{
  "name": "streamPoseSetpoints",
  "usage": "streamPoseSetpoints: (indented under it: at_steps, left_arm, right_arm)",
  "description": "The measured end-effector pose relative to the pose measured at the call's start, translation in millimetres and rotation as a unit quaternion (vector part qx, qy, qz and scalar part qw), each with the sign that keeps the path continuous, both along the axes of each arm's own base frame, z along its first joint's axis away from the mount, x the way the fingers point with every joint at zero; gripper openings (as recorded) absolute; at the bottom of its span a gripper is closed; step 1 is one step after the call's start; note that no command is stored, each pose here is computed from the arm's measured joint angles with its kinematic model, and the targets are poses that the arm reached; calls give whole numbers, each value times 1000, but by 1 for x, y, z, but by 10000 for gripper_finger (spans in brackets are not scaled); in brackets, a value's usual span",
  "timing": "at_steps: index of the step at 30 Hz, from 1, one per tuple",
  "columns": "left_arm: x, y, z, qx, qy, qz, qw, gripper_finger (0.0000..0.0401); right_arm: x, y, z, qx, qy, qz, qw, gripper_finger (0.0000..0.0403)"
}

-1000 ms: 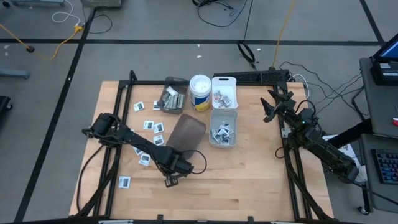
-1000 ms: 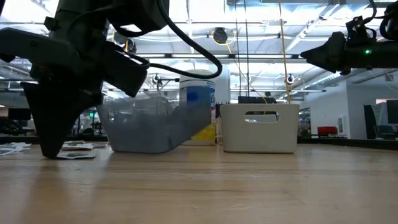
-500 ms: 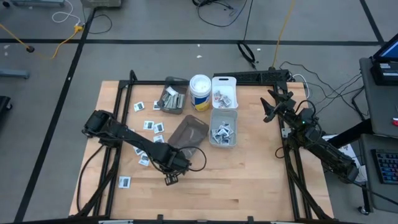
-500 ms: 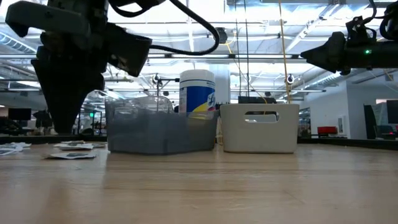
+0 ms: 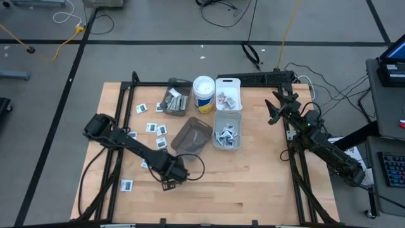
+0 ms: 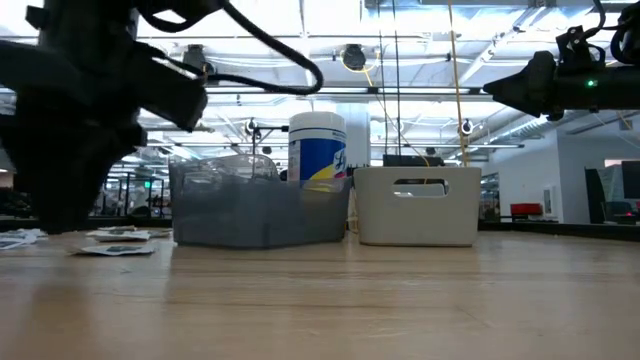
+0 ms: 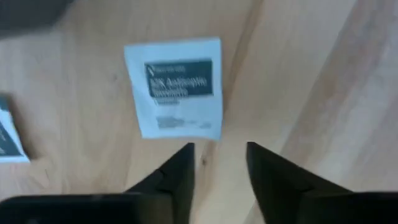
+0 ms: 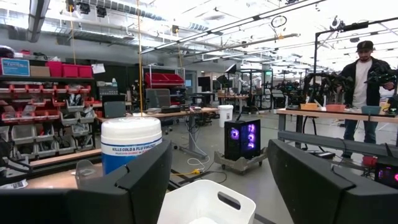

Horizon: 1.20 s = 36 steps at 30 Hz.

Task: Pick & Place First Aid Supplies
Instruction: Put the towelette pack into the bottom black bin

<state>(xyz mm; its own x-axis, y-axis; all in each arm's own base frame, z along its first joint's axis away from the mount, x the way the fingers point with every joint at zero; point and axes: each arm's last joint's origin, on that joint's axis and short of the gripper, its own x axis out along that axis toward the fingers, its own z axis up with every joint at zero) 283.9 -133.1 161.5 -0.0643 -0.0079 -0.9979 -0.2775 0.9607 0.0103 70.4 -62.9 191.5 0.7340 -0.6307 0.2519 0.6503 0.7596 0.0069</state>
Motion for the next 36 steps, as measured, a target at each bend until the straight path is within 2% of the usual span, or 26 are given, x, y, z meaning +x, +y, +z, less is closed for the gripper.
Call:
streamPoseSetpoints:
  at_steps: [6, 10, 17, 23, 26, 28, 36]
  left_arm:
    - [-4, 4, -10, -19, 12, -1, 1000, 236]
    - [-4, 3, -13, -17, 0, -13, 1000, 271]
    - [-3, 6, -13, 19, -15, -38, 999, 282]
    - [-1, 6, -16, 11, -31, -90, 995, 282]
    - [0, 5, -20, -10, -48, -123, 991, 267]
    - [0, 5, -21, -15, -50, -124, 991, 244]
    - [-1, 5, -21, -15, -42, -94, 995, 91]
  right_arm:
    - [0, 0, 0, 0, 0, 0, 1000, 263]
    - [0, 0, 0, 0, 0, 0, 1000, 263]
    - [0, 0, 0, 0, 0, 0, 1000, 263]
    - [0, 0, 0, 0, 0, 0, 1000, 263]
    - [0, 0, 0, 0, 0, 0, 1000, 263]
    - [0, 0, 0, 0, 0, 0, 1000, 263]
    - [0, 0, 0, 0, 0, 0, 1000, 263]
